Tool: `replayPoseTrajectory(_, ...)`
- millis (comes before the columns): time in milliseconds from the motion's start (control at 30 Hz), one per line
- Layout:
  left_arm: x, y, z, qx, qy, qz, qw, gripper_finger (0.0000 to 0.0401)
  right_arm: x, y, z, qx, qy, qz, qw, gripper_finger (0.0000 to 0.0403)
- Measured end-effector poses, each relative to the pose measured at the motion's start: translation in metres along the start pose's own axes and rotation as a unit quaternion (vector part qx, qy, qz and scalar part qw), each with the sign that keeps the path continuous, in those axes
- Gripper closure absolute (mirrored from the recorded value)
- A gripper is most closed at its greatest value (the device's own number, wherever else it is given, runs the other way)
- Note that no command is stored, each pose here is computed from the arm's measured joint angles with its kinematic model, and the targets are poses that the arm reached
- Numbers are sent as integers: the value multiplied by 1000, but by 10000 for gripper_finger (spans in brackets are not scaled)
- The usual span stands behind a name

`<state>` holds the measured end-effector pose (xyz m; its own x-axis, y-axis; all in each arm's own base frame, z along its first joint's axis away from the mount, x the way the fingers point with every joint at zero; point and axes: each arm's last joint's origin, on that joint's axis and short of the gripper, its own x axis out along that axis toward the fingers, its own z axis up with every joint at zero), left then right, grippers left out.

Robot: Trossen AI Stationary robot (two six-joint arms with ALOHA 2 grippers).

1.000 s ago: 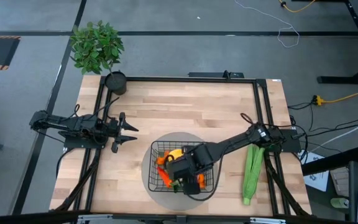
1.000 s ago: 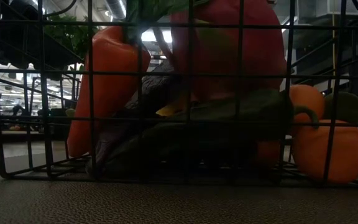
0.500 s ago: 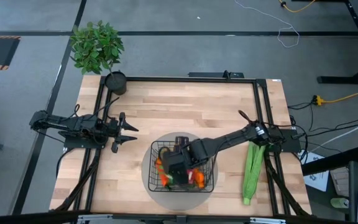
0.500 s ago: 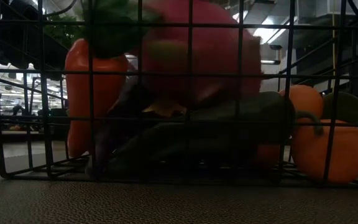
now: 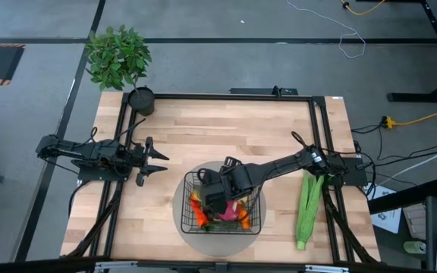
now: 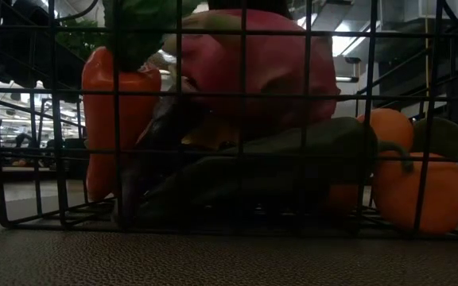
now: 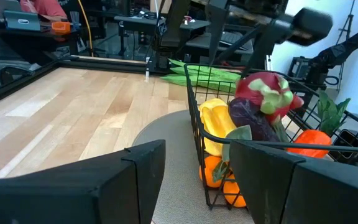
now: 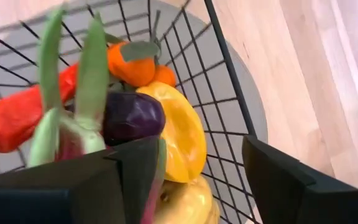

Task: Build produce basket
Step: Put the pink dragon fruit into the black wire basket, then put the green leaf lettuce into the black wire basket

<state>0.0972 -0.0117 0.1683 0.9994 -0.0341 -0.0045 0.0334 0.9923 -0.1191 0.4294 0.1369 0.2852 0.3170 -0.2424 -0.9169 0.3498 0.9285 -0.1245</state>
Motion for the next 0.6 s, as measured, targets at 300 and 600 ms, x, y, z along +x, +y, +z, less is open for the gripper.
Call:
replayPoseTrajectory(300, 0, 0, 0, 0, 0, 0, 1000, 231, -31, 10, -7, -13, -12, 37, 999, 183)
replayPoseTrajectory(600, 0, 0, 0, 0, 0, 0, 1000, 231, -38, 22, -33, -58, 96, 79, 991, 183)
